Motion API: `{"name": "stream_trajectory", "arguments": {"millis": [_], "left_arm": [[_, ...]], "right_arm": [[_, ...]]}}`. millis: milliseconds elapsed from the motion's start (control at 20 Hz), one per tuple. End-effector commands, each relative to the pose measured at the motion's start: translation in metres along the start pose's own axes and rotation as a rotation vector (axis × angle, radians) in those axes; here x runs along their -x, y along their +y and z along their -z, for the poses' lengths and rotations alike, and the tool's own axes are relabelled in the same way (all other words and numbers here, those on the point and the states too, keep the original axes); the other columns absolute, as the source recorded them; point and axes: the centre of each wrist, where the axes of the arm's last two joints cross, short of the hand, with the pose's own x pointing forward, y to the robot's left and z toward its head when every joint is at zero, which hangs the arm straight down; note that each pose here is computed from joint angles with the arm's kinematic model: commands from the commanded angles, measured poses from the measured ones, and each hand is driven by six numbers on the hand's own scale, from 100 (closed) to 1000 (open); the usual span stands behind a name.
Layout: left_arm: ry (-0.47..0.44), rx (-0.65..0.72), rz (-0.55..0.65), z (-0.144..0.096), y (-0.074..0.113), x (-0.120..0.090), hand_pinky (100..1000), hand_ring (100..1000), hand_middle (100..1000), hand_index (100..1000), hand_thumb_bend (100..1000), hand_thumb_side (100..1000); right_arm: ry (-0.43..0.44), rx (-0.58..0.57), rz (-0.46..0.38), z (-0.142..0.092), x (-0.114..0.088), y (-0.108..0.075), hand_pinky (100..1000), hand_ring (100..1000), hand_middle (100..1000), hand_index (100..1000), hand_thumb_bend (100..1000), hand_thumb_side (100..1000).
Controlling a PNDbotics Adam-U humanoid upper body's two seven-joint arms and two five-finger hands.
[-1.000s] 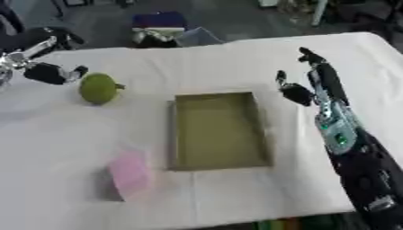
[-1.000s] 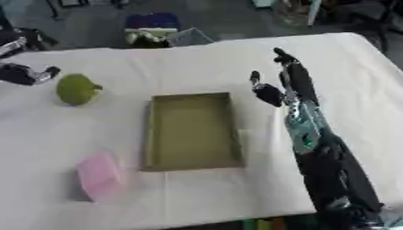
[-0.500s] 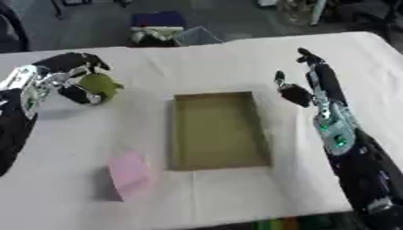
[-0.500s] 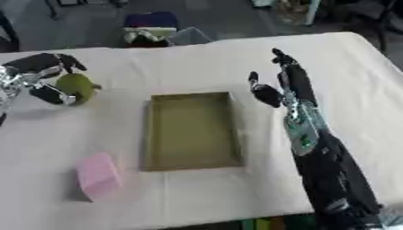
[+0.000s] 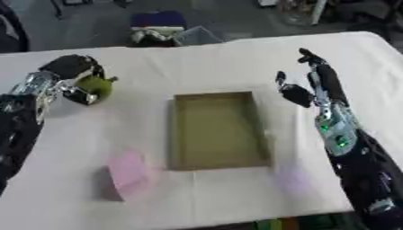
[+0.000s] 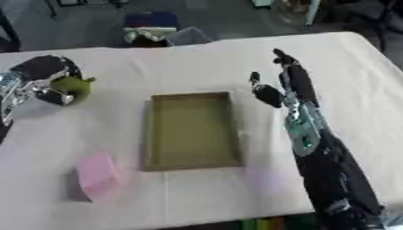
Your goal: Pick up objects on the table and place them in the box.
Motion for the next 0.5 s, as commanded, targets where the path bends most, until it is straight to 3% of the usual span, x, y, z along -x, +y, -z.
{"name": "stream_trajectory", "arguments": {"millis": [50,300,500], "left_arm": [[-0.033,-0.198,0.024,0.004,0.04,0.004,557,397,376,491,100,100],[-0.165,-0.328,-0.037,0.01,0.084,-0.016,559,395,369,484,100,105],[-0.363,-0.322,-0.119,0.021,0.102,-0.055,565,399,371,487,100,150]], "right_arm": [[-0.029,0.033,-0.003,0.007,-0.008,-0.011,787,936,791,967,187,446],[-0.032,0.032,-0.004,0.007,-0.009,-0.01,786,937,791,967,186,447],[-0.038,0.028,-0.002,0.007,-0.012,-0.008,785,937,791,967,186,447]]}}
